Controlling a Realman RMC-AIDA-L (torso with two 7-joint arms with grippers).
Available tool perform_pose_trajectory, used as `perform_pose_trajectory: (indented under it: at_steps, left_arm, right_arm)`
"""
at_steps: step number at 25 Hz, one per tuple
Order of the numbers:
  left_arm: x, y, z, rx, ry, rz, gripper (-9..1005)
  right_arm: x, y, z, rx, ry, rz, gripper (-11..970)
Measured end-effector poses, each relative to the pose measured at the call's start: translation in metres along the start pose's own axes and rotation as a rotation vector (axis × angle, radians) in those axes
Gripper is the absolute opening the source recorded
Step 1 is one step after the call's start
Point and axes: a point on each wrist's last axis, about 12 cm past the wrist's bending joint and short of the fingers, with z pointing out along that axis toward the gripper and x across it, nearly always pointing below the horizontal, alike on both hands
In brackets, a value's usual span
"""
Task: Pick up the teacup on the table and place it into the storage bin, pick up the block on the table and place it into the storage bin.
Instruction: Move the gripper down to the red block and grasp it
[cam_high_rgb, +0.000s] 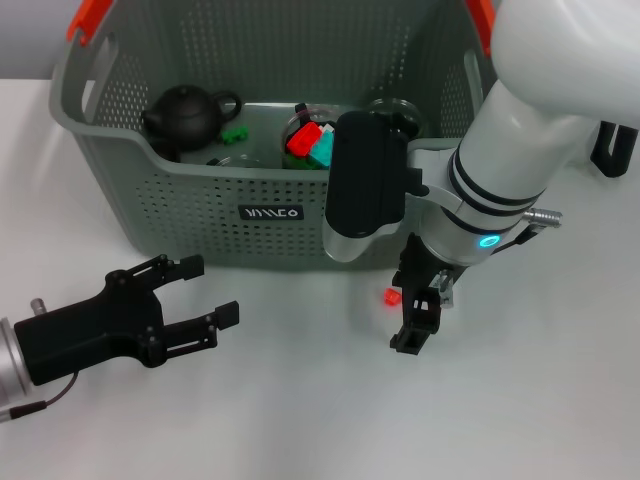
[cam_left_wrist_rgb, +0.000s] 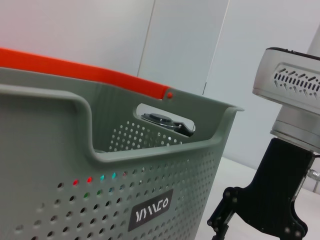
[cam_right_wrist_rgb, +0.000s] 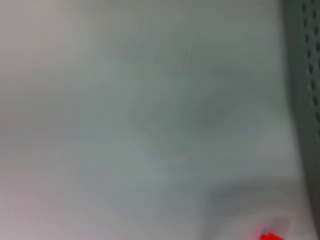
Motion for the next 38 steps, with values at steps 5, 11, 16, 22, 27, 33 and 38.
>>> perform_pose_trajectory:
  at_steps: [5,11,16,22,27,33,38]
  left_arm:
    - [0.001,0.000,0.000,-0.001,0.004,-0.003,818]
    - [0.001,0.000,0.000,-0.002,0.005,-0.004,817]
    - [0.002,0.000,0.000,-0.003,0.006,-0.004,816]
    - [0.002,0.000,-0.001,-0.008,0.009,-0.003,815]
    - [0.002,0.001,-0.001,-0.010,0.011,-0.004,815]
    - [0.002,0.001,-0.001,-0.013,0.012,-0.004,814]
    - [0.002,0.001,0.000,-0.012,0.014,-0.005,813]
  right_arm:
    - [0.001,-0.003,0.003,0.015,-0.007,0.013,830]
    - [0.000,-0.003,0.007,0.020,-0.002,0.004,829]
    - [0.000,-0.004,0.008,0.024,-0.004,0.002,828]
    - [0.000,-0.003,0.009,0.023,0.001,0.000,827]
    - [0.000,-0.001,0.010,0.011,-0.001,-0.006,826]
    - [-0.002,0.003,0.012,0.004,0.003,-0.017,822]
    - [-0.001,0.000,0.015,0.024,0.005,-0.011,818]
